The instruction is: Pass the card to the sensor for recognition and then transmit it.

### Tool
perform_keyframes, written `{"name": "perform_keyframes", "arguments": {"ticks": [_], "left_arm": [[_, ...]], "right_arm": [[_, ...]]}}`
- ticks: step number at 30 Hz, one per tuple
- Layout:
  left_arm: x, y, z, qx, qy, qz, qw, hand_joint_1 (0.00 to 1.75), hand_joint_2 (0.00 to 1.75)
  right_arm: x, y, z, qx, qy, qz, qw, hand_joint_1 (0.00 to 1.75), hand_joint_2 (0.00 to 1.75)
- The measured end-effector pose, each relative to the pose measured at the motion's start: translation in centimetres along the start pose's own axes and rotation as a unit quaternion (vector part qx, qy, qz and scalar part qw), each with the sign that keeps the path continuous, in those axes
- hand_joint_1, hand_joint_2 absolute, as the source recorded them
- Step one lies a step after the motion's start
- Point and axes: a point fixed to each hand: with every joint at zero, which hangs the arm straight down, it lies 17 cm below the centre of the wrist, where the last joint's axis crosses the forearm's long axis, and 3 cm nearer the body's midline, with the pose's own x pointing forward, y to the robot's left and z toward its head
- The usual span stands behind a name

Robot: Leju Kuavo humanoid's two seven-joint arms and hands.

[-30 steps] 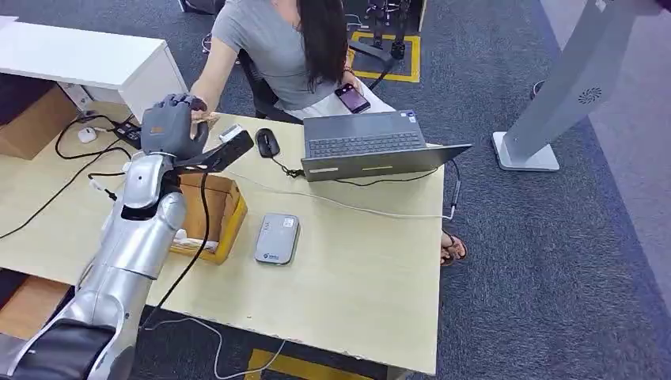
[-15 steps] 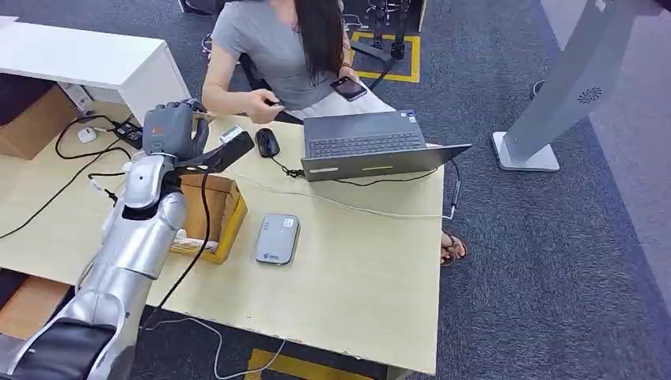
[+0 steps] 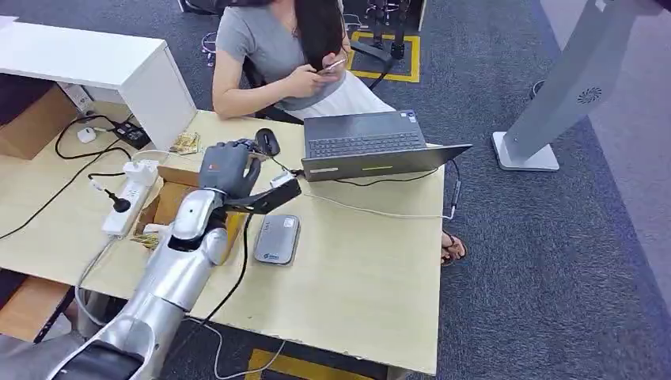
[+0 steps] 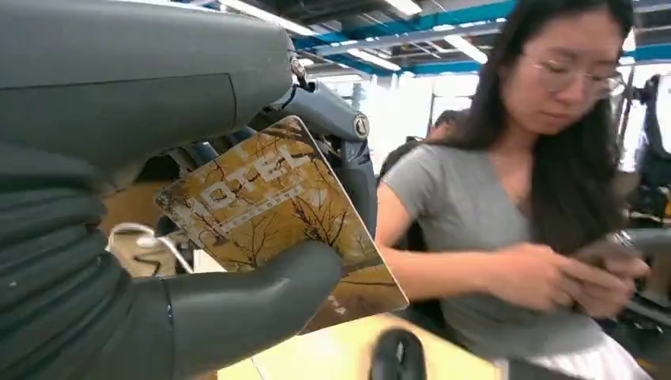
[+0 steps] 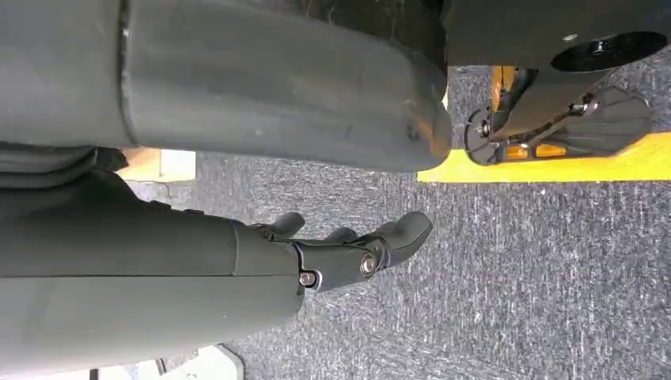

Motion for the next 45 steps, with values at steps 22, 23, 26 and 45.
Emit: {"name": "perform_keyframes", "arguments": {"ticks": [22,23,26,45], "left_arm": [[1.5,-11.6,3.9,-0.218,0.025,-0.049,0.974,1.75,1.75],[1.2,-12.2,4.1,-0.229,0.03,-0.053,0.971,1.75,1.75],[0.5,-13.1,4.1,-0.247,0.035,-0.063,0.966,1.75,1.75],[0.4,-9.7,0.3,-0.178,0.034,-0.053,0.982,1.75,1.75]], "right_arm": [[-0.2,0.1,0.0,0.002,0.005,0.001,1.0,0.0,0.0],[-0.2,0.1,0.0,0.002,0.006,0.002,1.0,0.0,0.0],[-0.3,0.1,0.0,0.003,0.007,0.004,1.0,0.0,0.0],[-0.3,0.0,0.0,0.001,0.007,0.002,1.0,0.0,0.0]]}}
